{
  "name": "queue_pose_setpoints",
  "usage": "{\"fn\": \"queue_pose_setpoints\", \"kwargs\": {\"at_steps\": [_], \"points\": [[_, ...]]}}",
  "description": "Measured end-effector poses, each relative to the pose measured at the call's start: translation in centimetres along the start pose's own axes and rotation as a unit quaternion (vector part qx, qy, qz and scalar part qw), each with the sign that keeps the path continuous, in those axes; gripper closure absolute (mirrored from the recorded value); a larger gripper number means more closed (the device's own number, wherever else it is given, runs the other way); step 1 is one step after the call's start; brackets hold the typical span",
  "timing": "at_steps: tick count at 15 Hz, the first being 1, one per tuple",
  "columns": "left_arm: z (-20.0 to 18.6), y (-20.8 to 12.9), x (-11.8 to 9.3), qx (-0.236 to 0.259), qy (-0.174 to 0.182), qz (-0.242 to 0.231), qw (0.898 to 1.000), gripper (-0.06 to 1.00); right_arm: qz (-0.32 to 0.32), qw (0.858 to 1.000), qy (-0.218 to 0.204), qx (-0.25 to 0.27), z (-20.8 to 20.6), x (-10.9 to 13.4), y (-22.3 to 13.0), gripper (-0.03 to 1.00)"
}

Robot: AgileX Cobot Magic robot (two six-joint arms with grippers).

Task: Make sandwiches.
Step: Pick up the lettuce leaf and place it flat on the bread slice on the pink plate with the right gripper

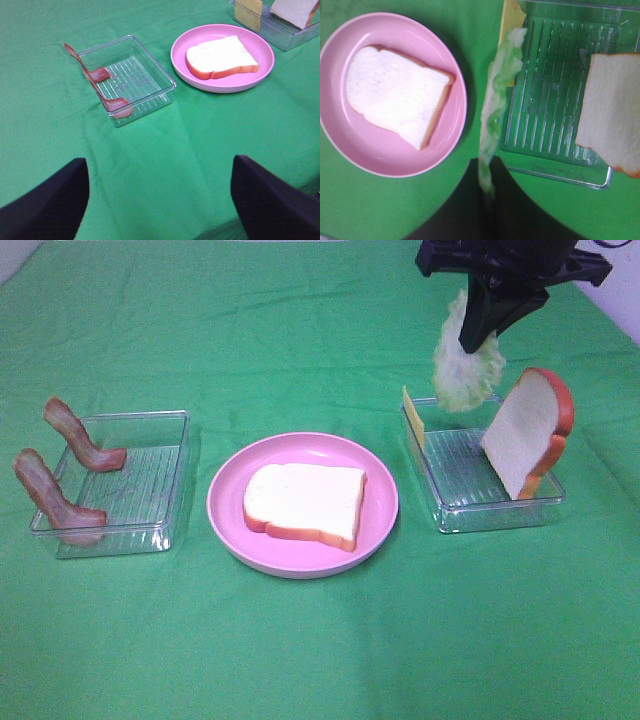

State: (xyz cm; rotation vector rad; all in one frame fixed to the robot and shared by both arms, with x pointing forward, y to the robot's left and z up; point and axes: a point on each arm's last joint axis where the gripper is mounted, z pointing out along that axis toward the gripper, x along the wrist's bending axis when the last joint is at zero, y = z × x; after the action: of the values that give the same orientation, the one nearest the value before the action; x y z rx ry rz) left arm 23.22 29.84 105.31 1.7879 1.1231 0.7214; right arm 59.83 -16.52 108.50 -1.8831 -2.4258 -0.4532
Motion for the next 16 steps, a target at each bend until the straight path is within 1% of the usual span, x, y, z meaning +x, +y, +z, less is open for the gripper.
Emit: {"fn": "queue_pose_setpoints", "kwargs": {"at_steps": [1,2,3,5,6,7,8,9,11,12,14,16], "points": [[0.0,0.0,0.0,0.000,0.000,0.000,1.000,0.20,-0.001,1.000,0.008,-0.005,-0.5,0.2,-0.1,0.97],[0.0,0.0,0.0,0.000,0.000,0.000,1.000,0.20,-0.010,0.999,0.031,-0.015,-1.3,0.8,-0.4,0.97],[0.0,0.0,0.0,0.000,0.000,0.000,1.000,0.20,-0.045,0.993,0.104,-0.021,-1.7,2.1,-0.5,0.97],[0.0,0.0,0.0,0.000,0.000,0.000,1.000,0.20,-0.060,0.982,0.179,-0.009,-0.9,3.2,-0.7,0.97],[0.0,0.0,0.0,0.000,0.000,0.000,1.000,0.20,-0.061,0.978,0.199,-0.003,-0.4,3.4,-0.7,0.97],[0.0,0.0,0.0,0.000,0.000,0.000,1.000,0.20,-0.061,0.966,0.253,0.012,1.2,4.0,-0.9,0.97],[0.0,0.0,0.0,0.000,0.000,0.000,1.000,0.20,-0.056,0.959,0.278,0.011,2.4,4.1,-0.8,0.97],[0.0,0.0,0.0,0.000,0.000,0.000,1.000,0.20,-0.052,0.956,0.288,0.011,3.0,4.1,-0.8,0.97],[0.0,0.0,0.0,0.000,0.000,0.000,1.000,0.20,-0.033,0.943,0.330,0.012,5.6,4.3,-0.7,0.97],[0.0,0.0,0.0,0.000,0.000,0.000,1.000,0.20,-0.034,0.940,0.341,0.009,6.5,4.5,-0.5,0.97],[0.0,0.0,0.0,0.000,0.000,0.000,1.000,0.20,-0.052,0.936,0.349,0.007,8.3,6.3,-0.5,0.97],[0.0,0.0,0.0,0.000,0.000,0.000,1.000,0.20,-0.065,0.937,0.344,0.007,10.2,8.7,-0.8,0.97]]}}
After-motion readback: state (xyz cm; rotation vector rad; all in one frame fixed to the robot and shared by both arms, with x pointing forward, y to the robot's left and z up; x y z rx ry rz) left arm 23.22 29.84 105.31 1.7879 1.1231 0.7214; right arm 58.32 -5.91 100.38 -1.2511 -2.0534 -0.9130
